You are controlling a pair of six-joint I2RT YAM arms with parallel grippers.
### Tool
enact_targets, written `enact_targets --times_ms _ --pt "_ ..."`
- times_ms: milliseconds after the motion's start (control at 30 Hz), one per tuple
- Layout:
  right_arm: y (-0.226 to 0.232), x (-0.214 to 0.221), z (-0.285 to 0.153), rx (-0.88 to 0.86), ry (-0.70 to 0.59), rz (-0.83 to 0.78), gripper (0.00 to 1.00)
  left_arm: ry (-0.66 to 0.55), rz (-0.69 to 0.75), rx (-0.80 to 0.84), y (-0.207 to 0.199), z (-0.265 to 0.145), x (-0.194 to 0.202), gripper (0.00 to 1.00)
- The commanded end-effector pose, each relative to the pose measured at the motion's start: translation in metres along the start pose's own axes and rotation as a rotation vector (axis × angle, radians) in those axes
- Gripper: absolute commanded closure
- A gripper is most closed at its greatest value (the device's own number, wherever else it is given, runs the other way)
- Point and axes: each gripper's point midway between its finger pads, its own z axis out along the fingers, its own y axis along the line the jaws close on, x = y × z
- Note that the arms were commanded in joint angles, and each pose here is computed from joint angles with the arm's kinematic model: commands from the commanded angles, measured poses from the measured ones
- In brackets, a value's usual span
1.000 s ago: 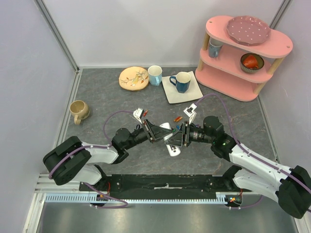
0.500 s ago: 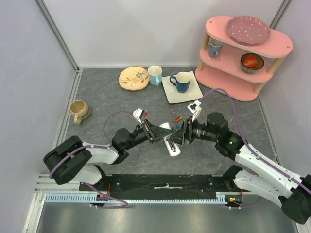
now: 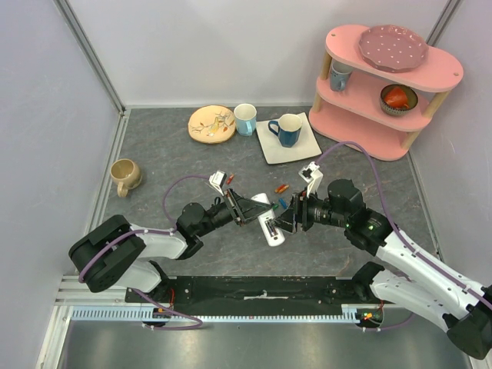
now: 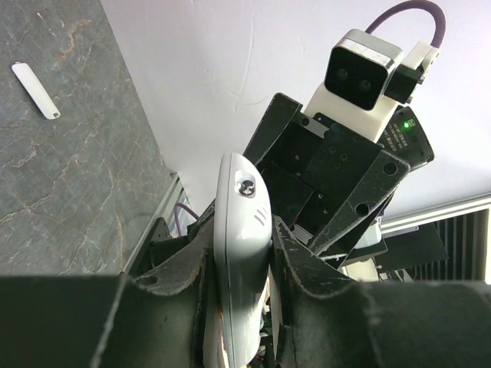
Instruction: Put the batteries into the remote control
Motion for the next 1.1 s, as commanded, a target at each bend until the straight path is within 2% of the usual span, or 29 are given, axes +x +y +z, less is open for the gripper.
enact_targets --times_ms 0,367,1067 --pt "-0.001 -0.005 -0.004 0.013 -0.023 -0.040 0.33 -0.072 0.144 0.360 -0.087 -0.013 -0.013 0.98" --pt "-0.010 0.002 -0.003 0.050 -0.008 -0.035 0.34 -0.083 0.146 0.369 -0.091 -0.016 -0.014 0.98" --pt "-0.007 0.013 0.004 0.001 0.034 0.003 0.34 -0.090 0.131 0.356 -0.090 -0.004 -0.020 0.98"
